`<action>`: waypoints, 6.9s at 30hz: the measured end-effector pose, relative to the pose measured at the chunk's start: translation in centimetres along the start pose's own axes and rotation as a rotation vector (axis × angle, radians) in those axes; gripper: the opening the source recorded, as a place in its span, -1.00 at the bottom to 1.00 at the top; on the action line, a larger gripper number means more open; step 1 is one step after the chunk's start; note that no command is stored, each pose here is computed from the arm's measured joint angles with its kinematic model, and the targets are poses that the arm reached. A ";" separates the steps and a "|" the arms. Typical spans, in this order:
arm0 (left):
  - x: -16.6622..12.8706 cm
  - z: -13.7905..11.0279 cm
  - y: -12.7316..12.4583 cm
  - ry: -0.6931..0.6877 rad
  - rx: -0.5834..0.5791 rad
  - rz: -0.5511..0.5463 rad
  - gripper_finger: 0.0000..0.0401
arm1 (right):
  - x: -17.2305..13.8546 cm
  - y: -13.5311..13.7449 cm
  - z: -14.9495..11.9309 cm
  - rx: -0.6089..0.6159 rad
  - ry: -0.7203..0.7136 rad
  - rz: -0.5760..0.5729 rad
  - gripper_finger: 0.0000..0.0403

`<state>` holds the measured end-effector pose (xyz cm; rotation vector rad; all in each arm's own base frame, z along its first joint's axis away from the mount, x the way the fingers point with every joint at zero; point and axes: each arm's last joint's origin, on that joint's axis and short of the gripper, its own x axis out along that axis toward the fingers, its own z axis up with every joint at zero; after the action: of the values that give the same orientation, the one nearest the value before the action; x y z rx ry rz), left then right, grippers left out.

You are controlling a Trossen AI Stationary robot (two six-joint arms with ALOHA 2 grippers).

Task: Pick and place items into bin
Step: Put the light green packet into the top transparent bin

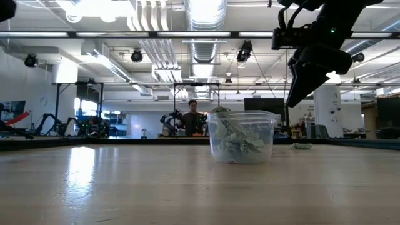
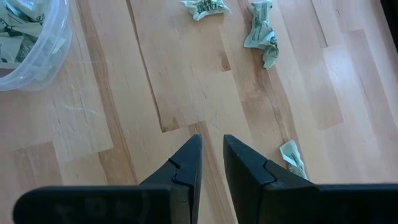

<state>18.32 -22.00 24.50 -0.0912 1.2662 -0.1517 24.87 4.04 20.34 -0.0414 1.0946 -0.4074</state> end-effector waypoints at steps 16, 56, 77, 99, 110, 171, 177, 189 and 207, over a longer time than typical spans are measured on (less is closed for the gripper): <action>-2.9 2.8 3.6 -0.504 0.438 0.823 -0.38 | 1.8 -1.8 -2.0 0.075 0.106 -0.128 -0.72; -2.9 4.5 6.1 -0.503 0.366 0.982 -0.38 | 7.5 -10.3 -4.0 0.368 0.182 -0.063 0.00; -2.9 4.4 6.1 -0.504 0.364 0.982 -0.38 | 9.7 -11.1 -4.3 0.402 0.242 -0.042 0.00; -2.1 4.0 6.4 -0.478 0.385 0.995 -0.38 | 9.1 -11.1 -4.3 0.340 0.223 0.017 -0.94; -2.1 4.0 6.4 -0.478 0.385 0.995 -0.38 | 7.9 -9.9 -3.2 0.229 0.103 0.069 -0.96; -1.9 3.8 6.5 -0.468 0.394 1.000 -0.38 | 7.5 1.5 6.3 -0.293 -0.191 0.667 -0.96; -1.8 3.8 6.5 -0.467 0.394 1.001 -0.38 | 6.3 1.7 6.6 -0.314 -0.235 0.667 -0.96; -1.8 3.8 6.5 -0.468 0.394 1.000 -0.38 | 5.3 3.0 6.2 -0.355 -0.248 0.698 -0.96; -1.8 3.8 6.5 -0.468 0.394 1.000 -0.38 | 4.9 3.8 6.0 -0.373 -0.254 0.743 -0.76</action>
<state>21.79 -15.32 26.38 0.7965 0.6806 0.4638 33.16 4.86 18.02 -0.0128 0.8477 0.4612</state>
